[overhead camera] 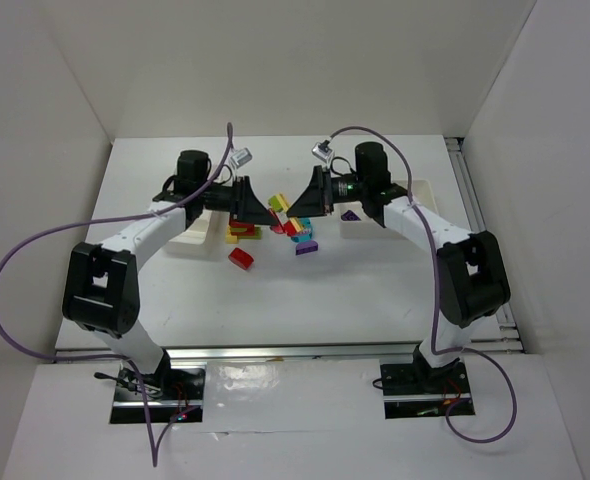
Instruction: Sort the legos into containers by color
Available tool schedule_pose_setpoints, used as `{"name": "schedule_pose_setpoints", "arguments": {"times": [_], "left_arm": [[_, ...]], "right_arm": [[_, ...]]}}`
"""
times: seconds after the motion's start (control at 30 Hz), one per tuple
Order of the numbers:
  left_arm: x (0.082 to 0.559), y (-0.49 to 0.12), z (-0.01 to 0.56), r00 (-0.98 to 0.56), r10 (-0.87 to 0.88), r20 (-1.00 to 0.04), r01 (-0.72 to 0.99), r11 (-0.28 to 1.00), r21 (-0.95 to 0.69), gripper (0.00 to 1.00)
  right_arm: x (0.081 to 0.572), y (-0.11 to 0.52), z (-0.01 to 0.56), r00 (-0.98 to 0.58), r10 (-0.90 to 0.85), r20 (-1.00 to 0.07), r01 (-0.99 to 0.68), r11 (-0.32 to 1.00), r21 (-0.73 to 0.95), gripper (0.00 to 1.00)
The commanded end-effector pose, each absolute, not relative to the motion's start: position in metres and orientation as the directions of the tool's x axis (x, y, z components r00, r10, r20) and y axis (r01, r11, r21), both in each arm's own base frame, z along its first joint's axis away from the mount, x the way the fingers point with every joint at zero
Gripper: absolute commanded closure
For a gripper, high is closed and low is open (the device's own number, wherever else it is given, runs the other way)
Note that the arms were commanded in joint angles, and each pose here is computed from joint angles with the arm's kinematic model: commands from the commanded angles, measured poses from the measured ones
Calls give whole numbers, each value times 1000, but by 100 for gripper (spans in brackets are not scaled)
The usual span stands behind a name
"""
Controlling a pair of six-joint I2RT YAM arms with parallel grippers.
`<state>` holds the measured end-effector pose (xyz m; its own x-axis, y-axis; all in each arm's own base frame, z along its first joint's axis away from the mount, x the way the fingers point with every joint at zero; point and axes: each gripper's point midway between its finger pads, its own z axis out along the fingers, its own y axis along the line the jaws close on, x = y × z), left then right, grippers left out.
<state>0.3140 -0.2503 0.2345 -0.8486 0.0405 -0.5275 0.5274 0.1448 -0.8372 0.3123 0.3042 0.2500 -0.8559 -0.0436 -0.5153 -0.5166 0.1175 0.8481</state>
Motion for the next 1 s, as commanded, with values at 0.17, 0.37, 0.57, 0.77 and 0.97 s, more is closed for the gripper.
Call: {"name": "schedule_pose_setpoints", "arguments": {"times": [0.17, 0.37, 0.57, 0.77, 0.97], "left_arm": [[322, -217, 219, -854, 24, -519, 510, 234, -828, 100], [356, -174, 202, -885, -110, -452, 339, 513, -789, 100], [420, -102, 198, -781, -352, -515, -29, 845, -534, 100], [476, -70, 202, -692, -445, -569, -182, 870, -458, 100], [516, -48, 176, -656, -487, -577, -292, 868, -401, 100]], "right_arm": [[345, 279, 250, -834, 106, -542, -498, 279, 821, 87], [367, 266, 229, -817, 159, -555, -437, 459, 774, 87], [377, 260, 227, -779, 175, -603, -422, 564, 709, 87], [375, 260, 220, -791, 164, -589, -410, 573, 710, 87], [375, 259, 219, -790, 152, -595, -404, 600, 690, 87]]}}
